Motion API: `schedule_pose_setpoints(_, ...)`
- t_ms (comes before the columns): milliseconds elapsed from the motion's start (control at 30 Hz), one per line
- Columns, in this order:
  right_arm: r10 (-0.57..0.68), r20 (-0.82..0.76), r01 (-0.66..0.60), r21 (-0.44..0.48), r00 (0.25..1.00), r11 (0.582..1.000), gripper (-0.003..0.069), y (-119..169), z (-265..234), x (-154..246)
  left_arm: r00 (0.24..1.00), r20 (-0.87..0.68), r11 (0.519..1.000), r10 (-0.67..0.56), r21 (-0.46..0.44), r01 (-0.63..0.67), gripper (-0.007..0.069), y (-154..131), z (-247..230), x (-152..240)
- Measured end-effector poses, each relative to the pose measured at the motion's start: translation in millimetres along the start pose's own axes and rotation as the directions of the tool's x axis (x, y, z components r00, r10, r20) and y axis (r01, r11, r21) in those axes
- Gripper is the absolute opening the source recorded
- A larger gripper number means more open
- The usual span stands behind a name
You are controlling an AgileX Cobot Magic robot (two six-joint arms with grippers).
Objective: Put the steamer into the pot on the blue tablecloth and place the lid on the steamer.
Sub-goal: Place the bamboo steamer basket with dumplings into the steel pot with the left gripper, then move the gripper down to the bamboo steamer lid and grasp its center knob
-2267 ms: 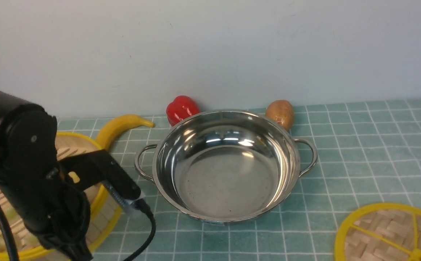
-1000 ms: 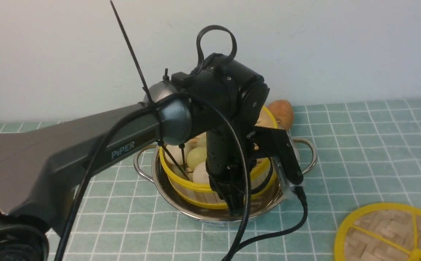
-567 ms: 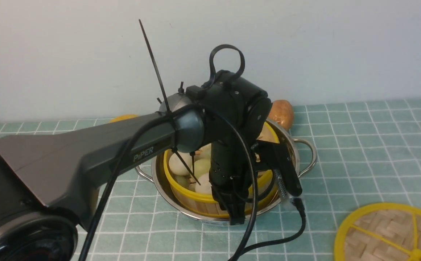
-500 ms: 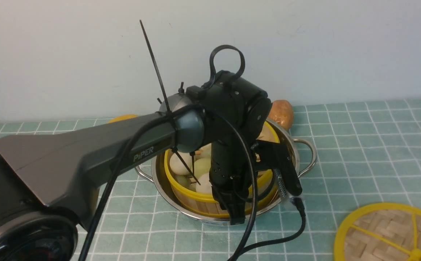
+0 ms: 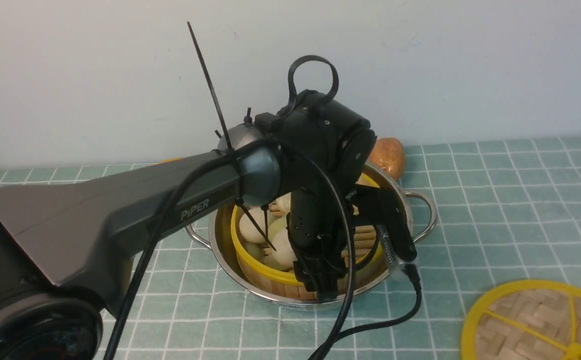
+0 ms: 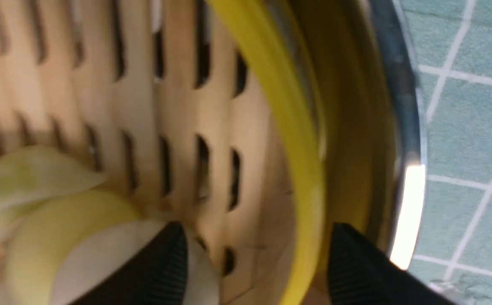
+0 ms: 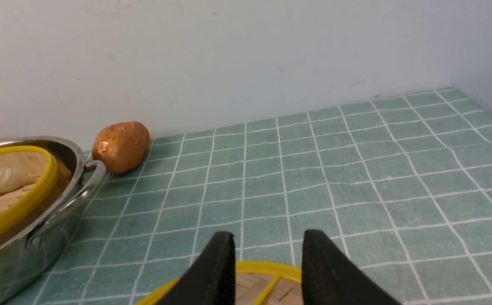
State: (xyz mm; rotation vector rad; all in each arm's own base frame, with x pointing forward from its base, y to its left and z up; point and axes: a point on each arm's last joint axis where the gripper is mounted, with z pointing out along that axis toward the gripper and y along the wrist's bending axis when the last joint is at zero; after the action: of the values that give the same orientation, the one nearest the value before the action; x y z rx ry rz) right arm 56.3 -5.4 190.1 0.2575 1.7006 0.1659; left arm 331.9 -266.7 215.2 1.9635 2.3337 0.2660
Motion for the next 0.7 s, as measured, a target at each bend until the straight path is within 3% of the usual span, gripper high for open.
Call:
schedule_pose_setpoints(100,0.0,0.0,0.0,0.0,1.0,1.0,0.0243,0.0,0.0,0.0,0.998,0.036,0.996,-0.047,-0.08,0.049,0.0488,8.7,-24.5,2.3)
schedule_pose_setpoints(133,0.001,0.0,-0.001,0.0,1.0,1.0,0.0243,0.0,0.0,0.0,0.994,0.07,0.985,-0.086,-0.143,0.095,0.0506,14.0,-46.8,6.9)
schedule_pose_setpoints(200,0.001,0.0,-0.001,0.0,1.0,1.0,0.0243,0.0,0.0,0.0,0.974,0.169,0.949,-0.148,-0.253,0.188,0.0519,20.3,-98.8,21.8)
schedule_pose_setpoints(300,0.001,0.0,-0.001,0.0,1.0,1.0,0.0243,0.0,0.0,0.0,0.952,0.245,0.917,-0.181,-0.308,0.254,0.0524,19.8,-135.3,37.6)
schedule_pose_setpoints(333,0.001,0.0,-0.001,0.0,1.0,1.0,0.0243,0.0,0.0,0.0,0.918,0.324,0.882,-0.231,-0.329,0.338,0.0521,17.1,-167.2,57.6)
schedule_pose_setpoints(500,0.001,0.0,-0.001,0.0,1.0,1.0,0.0243,0.0,0.0,0.0,0.79,0.488,0.792,-0.372,-0.277,0.544,0.0453,9.0,-218.9,103.1)
schedule_pose_setpoints(633,0.001,0.0,-0.001,0.0,1.0,1.0,0.0243,0.0,0.0,0.0,0.587,0.641,0.688,-0.494,-0.124,0.715,0.0221,-7.9,-264.1,151.2)
schedule_pose_setpoints(700,0.001,0.0,-0.001,0.0,1.0,1.0,0.0243,0.0,0.0,0.0,0.542,0.673,0.668,-0.503,-0.095,0.738,0.0128,-15.2,-275.6,162.4)
